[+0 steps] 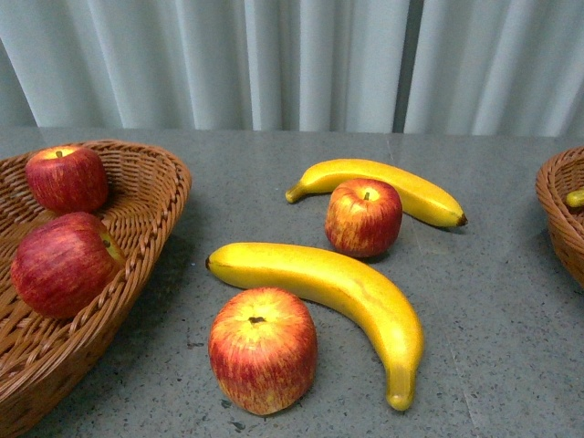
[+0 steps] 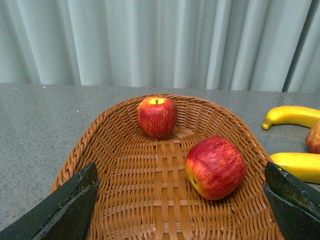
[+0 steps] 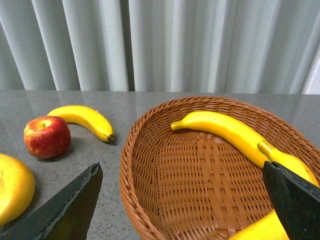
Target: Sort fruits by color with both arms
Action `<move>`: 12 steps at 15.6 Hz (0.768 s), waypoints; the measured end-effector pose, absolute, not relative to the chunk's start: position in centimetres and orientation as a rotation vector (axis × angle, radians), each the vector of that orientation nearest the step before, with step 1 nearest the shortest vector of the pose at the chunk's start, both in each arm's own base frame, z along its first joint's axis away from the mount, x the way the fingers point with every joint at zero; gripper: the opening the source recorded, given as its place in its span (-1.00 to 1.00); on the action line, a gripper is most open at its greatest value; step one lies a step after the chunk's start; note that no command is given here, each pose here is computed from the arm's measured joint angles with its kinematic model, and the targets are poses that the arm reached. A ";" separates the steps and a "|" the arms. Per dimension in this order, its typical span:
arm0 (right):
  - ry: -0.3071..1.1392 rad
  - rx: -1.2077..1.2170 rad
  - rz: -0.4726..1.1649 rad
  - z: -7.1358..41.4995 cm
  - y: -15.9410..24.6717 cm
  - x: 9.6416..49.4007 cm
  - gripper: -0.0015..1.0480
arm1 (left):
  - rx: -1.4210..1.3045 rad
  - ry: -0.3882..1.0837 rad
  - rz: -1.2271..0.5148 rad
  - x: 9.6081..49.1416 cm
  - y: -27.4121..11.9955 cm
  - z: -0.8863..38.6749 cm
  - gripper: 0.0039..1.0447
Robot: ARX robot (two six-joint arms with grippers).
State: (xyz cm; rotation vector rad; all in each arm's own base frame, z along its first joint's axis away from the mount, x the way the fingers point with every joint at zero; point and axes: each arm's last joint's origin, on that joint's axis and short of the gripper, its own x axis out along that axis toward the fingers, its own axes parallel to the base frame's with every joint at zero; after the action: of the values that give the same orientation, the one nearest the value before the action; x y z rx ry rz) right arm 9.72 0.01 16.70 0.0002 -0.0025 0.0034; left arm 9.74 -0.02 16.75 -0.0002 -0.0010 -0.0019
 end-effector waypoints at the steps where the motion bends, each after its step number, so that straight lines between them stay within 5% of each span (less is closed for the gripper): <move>1: -0.002 0.000 0.003 16.7 0.0 9.7 0.87 | 0.000 -0.001 -0.002 9.7 0.0 16.7 0.88; 12: -0.002 0.000 0.003 16.7 0.0 9.7 0.87 | 0.000 -0.001 -0.002 9.7 0.0 16.7 0.88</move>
State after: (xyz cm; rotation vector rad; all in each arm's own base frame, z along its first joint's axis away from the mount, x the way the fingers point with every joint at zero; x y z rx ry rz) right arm 9.72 0.01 16.70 0.0002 -0.0025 0.0034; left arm 9.74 -0.02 16.75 -0.0002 -0.0010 -0.0015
